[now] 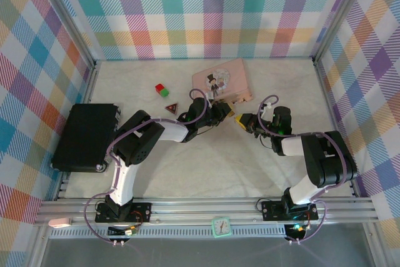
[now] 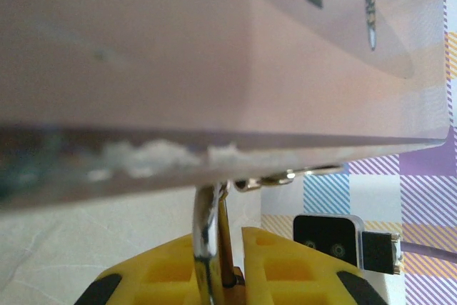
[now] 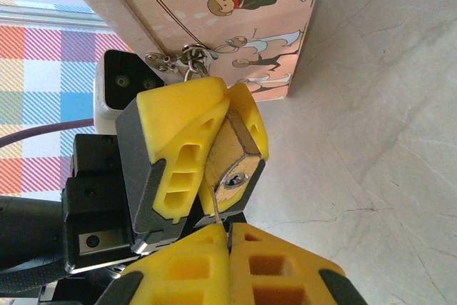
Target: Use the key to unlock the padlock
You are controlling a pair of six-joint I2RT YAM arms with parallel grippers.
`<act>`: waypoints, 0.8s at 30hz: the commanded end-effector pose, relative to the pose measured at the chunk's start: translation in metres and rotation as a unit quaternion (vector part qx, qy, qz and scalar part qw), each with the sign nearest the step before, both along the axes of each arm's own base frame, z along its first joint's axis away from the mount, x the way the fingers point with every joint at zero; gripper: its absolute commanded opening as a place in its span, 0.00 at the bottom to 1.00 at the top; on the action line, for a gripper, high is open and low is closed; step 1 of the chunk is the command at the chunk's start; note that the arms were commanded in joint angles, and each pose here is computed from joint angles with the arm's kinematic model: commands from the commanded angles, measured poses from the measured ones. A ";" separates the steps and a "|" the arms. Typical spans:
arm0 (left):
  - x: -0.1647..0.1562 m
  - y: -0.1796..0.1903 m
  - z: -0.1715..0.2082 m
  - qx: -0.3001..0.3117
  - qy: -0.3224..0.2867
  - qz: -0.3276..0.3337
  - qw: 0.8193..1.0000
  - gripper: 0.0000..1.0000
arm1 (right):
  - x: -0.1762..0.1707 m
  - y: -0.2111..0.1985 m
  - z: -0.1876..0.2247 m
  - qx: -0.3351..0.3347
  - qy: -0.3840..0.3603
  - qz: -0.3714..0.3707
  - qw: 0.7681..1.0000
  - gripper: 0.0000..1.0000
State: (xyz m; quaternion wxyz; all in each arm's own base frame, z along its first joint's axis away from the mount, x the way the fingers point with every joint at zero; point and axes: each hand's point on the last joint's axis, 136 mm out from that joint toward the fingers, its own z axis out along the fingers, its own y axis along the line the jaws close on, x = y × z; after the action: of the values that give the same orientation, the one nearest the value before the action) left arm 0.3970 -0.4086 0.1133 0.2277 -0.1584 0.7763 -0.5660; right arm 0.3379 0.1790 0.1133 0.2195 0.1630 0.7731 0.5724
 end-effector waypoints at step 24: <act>-0.009 0.001 0.005 -0.016 0.024 -0.007 1.000 0.00 | -0.002 -0.010 -0.012 -0.029 0.017 -0.027 0.999 0.00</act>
State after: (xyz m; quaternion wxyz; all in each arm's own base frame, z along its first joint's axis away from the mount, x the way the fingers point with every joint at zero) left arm 0.3961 -0.4081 0.1118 0.2291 -0.1556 0.7778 -0.5642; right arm 0.3424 0.1717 0.1088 0.2349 0.1805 0.7805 0.5504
